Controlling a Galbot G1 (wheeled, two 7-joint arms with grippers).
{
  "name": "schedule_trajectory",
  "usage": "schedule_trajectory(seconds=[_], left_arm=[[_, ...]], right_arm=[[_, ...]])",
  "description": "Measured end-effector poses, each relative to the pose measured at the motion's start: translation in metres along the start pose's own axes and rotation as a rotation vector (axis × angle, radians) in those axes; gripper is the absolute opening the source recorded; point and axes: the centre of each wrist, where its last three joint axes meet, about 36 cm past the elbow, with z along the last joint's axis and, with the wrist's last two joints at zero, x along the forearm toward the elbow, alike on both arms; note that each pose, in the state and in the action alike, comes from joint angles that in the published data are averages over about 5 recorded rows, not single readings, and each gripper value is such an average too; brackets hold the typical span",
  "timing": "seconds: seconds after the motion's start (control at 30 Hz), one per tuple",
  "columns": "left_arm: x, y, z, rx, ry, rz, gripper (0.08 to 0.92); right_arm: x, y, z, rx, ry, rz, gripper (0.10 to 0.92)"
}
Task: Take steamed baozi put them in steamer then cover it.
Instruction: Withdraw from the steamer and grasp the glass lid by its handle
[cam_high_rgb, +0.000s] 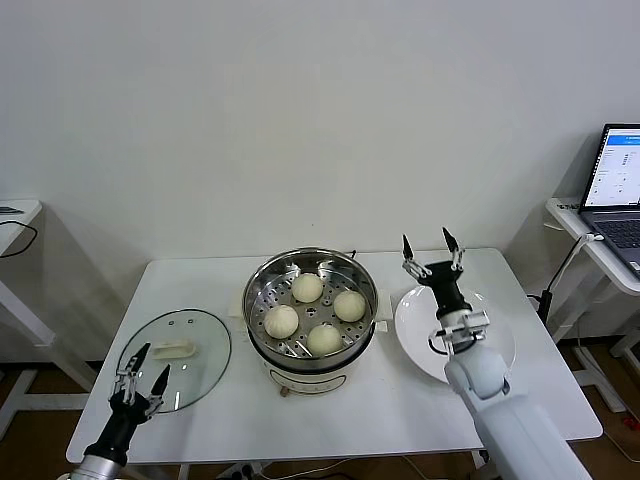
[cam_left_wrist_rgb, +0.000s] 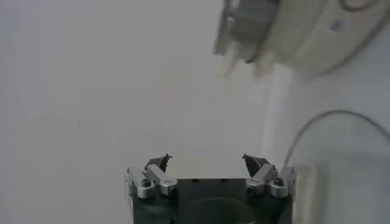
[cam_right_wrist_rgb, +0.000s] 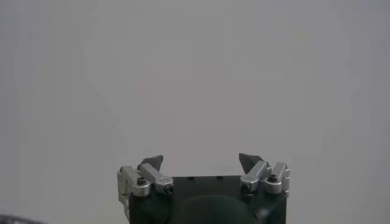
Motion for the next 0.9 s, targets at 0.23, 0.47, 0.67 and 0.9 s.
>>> schedule_trajectory(seconds=[0.23, 0.47, 0.67, 0.9], left_arm=[[-0.012, -0.017, 0.01, -0.041, -0.013, 0.035, 0.823], [-0.027, -0.033, 0.02, -0.055, -0.009, 0.047, 0.823], [-0.041, -0.043, 0.028, -0.062, 0.013, 0.042, 0.823], [-0.058, -0.049, 0.037, -0.072, 0.036, 0.038, 0.823]], right_arm=[[0.023, -0.002, 0.009, 0.001, 0.028, 0.045, 0.823], [0.036, -0.007, 0.011, 0.008, 0.038, 0.074, 0.823], [0.044, -0.01, 0.013, 0.014, 0.05, 0.089, 0.823], [0.05, -0.011, 0.015, 0.018, 0.056, 0.101, 0.823]])
